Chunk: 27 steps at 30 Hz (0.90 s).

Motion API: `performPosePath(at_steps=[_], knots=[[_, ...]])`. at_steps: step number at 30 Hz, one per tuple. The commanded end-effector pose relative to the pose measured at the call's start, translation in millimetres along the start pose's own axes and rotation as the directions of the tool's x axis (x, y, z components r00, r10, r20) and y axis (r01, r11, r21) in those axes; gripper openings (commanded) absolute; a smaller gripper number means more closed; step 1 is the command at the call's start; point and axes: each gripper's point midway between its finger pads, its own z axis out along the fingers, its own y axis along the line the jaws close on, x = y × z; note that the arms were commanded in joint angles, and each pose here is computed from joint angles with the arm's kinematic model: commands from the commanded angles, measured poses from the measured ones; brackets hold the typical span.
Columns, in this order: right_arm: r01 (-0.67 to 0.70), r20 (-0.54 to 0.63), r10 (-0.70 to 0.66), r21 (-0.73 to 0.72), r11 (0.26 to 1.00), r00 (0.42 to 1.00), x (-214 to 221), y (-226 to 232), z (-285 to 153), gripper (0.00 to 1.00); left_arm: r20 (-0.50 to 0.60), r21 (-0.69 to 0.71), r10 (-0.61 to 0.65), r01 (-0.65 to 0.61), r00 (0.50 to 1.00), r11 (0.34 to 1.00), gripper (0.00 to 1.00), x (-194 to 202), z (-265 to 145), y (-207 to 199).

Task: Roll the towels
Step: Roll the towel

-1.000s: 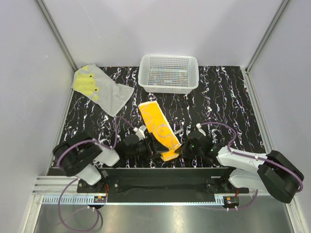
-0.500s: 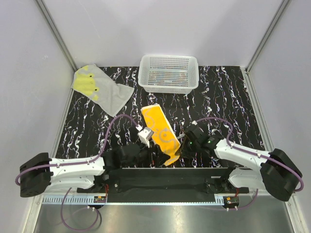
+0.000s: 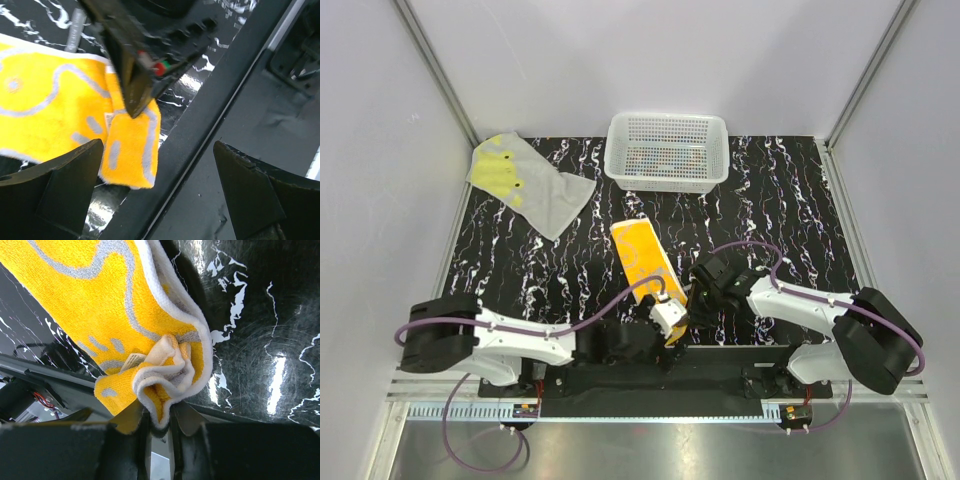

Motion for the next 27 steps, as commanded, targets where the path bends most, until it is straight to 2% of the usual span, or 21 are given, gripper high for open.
performPosePath(at_steps=[1, 5, 9, 10, 15, 20, 26, 27], knots=[[0.016, -0.025, -0.017, -0.032, 0.999, 1.000, 4.2, 11.5, -8.1, 0.11, 0.010, -0.047, 0.062, -0.061, 0.998, 0.997, 0.98, -13.6, 11.7, -3.9], [0.009, -0.029, -0.010, -0.035, 0.999, 1.000, 3.2, 9.2, -9.2, 0.11, -0.032, -0.076, 0.080, -0.082, 0.996, 0.994, 0.97, -3.0, 17.5, -2.8], [0.003, -0.029, -0.004, -0.038, 0.999, 1.000, 2.0, 5.9, -12.6, 0.11, -0.053, -0.101, 0.083, -0.088, 0.995, 0.991, 0.91, 4.4, 20.9, 1.5], [0.001, -0.032, -0.002, -0.041, 0.999, 0.999, 2.2, 5.3, -13.4, 0.11, -0.056, -0.103, 0.085, -0.090, 0.995, 0.991, 0.83, 4.0, 22.2, 1.1], [-0.007, -0.029, 0.006, -0.055, 0.998, 1.000, 1.6, 3.8, -17.0, 0.11, -0.118, -0.128, 0.105, -0.120, 0.987, 0.984, 0.70, 18.6, 34.0, 3.2], [-0.012, -0.040, 0.010, -0.059, 0.998, 0.999, 3.4, 3.4, -17.8, 0.10, -0.162, -0.141, 0.120, -0.143, 0.980, 0.980, 0.49, 24.6, 43.2, 1.9], [-0.013, -0.035, 0.011, -0.063, 0.998, 0.999, 2.9, 3.2, -21.1, 0.11, -0.199, -0.136, 0.139, -0.168, 0.970, 0.976, 0.34, 31.3, 51.4, -0.5], [-0.015, -0.036, 0.013, -0.061, 0.998, 0.999, 3.5, 2.5, -21.7, 0.11, -0.201, -0.135, 0.142, -0.171, 0.969, 0.976, 0.24, 31.5, 51.8, -1.2]])
